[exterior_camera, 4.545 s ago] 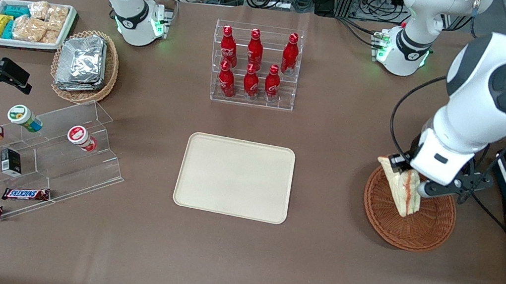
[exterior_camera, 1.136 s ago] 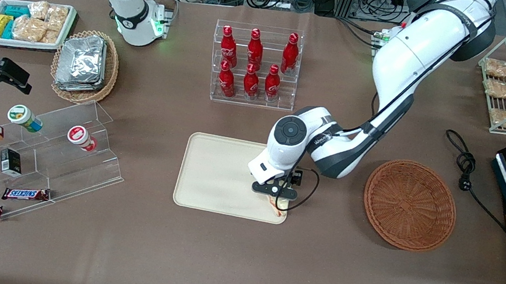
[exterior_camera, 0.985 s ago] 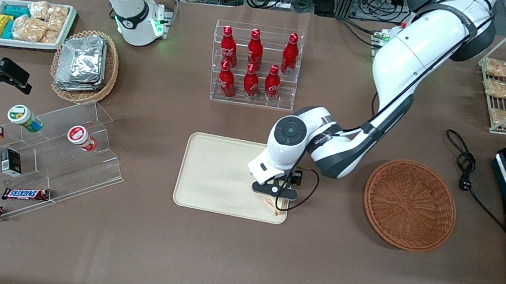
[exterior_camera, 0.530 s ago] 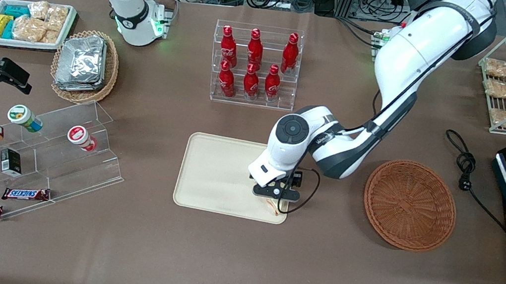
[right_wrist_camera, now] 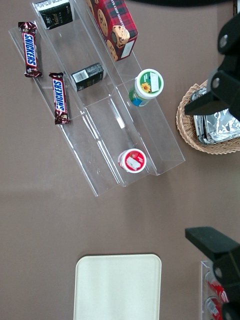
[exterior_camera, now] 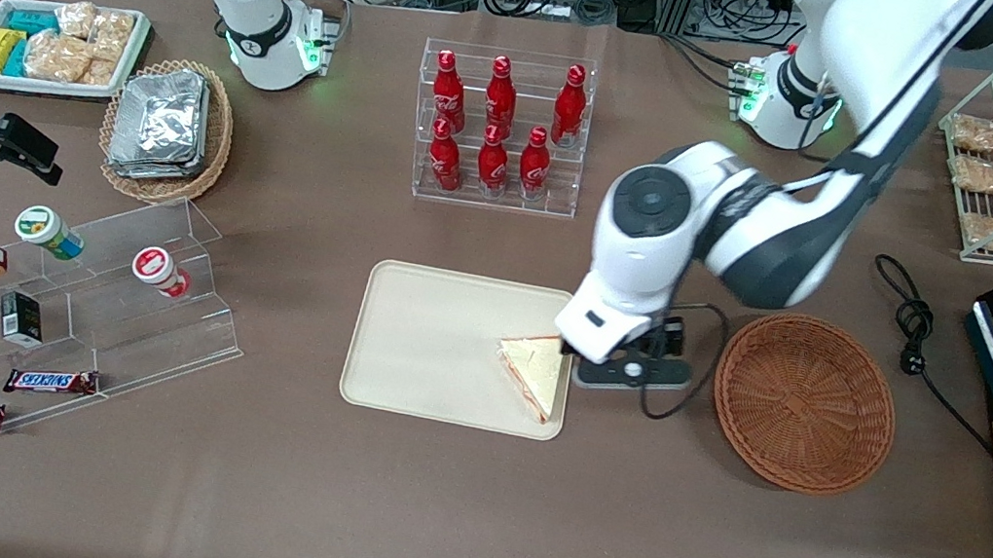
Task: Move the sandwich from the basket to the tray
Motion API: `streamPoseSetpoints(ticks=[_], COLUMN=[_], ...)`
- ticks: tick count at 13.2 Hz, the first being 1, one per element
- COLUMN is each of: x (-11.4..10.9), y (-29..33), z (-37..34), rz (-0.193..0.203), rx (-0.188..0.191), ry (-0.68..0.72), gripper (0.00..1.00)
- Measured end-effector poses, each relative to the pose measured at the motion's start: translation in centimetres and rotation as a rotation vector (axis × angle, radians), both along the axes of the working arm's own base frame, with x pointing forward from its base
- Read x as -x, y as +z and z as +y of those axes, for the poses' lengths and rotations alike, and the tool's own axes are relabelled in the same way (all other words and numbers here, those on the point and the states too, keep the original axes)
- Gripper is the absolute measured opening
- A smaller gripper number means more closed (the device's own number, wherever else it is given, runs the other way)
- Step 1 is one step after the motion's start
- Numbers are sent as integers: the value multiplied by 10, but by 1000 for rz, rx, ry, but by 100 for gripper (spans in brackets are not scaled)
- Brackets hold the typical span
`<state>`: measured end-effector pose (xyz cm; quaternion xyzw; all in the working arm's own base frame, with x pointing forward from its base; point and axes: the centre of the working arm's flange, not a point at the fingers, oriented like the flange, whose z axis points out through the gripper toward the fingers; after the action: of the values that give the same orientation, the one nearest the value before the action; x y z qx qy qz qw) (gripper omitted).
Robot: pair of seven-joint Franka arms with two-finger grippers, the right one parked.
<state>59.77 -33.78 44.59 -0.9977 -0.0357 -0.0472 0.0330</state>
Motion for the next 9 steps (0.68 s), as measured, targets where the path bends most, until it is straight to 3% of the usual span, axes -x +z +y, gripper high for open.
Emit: streamPoseSetpoints(ticks=[2,6,9], x=[-3,-5,-5], y=[44,98,105], z=[59,156,201], rz=[64,97,96], rx=[44,82,46], ry=[-38,-91,-89], gripper=[100,100,100])
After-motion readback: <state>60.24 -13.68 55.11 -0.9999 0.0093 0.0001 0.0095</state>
